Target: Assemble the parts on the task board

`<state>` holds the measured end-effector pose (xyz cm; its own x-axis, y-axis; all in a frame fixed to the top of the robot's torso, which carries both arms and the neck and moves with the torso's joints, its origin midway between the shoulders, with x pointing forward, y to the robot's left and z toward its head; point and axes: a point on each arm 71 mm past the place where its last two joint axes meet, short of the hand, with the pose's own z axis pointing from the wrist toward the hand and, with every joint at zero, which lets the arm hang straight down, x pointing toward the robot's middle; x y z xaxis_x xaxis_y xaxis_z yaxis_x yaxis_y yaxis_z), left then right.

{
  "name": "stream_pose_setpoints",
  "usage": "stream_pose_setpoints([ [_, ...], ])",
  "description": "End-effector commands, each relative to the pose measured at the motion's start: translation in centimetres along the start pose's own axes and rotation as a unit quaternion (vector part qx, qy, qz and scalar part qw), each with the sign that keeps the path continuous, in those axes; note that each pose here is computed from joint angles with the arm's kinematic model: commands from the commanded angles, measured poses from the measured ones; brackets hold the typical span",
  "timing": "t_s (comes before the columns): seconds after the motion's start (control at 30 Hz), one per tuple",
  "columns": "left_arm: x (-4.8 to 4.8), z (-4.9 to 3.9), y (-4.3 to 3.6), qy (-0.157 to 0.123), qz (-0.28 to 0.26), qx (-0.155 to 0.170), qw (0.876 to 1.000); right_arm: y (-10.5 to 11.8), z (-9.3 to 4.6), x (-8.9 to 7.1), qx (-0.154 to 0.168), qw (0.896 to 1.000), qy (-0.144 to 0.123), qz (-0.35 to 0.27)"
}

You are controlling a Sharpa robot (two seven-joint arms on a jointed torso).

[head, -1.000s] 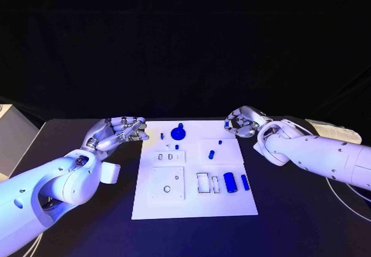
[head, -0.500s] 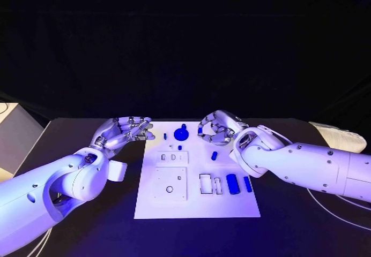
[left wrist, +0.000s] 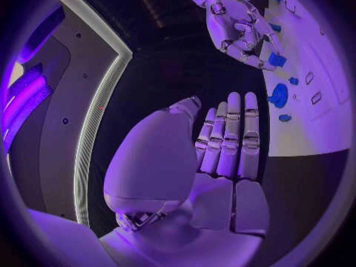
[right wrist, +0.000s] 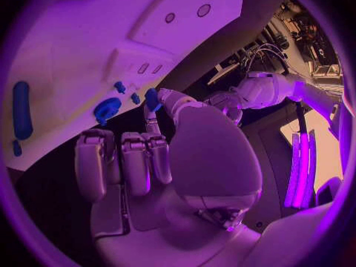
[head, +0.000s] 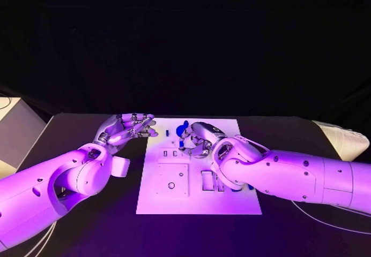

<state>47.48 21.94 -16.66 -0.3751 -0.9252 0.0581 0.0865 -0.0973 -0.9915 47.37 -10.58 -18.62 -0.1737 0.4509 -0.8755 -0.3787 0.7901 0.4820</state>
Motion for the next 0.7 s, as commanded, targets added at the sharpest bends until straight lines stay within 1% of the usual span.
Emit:
stream_pose_setpoints([
  [0.03,0.21,-0.01,-0.07,0.005,-0.001,0.001,1.000,0.0,0.1,0.6,0.017,0.999,0.016,-0.039],
  [0.17,0.28,-0.03,-0.10,0.006,-0.001,0.001,1.000,0.2,0.2,1.6,0.023,0.999,0.020,-0.044],
  [0.3,0.37,-0.01,-0.09,0.008,-0.002,0.000,1.000,0.6,0.1,2.5,0.020,0.998,0.023,-0.047],
  [0.7,0.30,-0.02,-0.06,0.009,-0.002,-0.001,1.000,0.6,0.1,3.3,0.020,0.998,0.019,-0.056],
])
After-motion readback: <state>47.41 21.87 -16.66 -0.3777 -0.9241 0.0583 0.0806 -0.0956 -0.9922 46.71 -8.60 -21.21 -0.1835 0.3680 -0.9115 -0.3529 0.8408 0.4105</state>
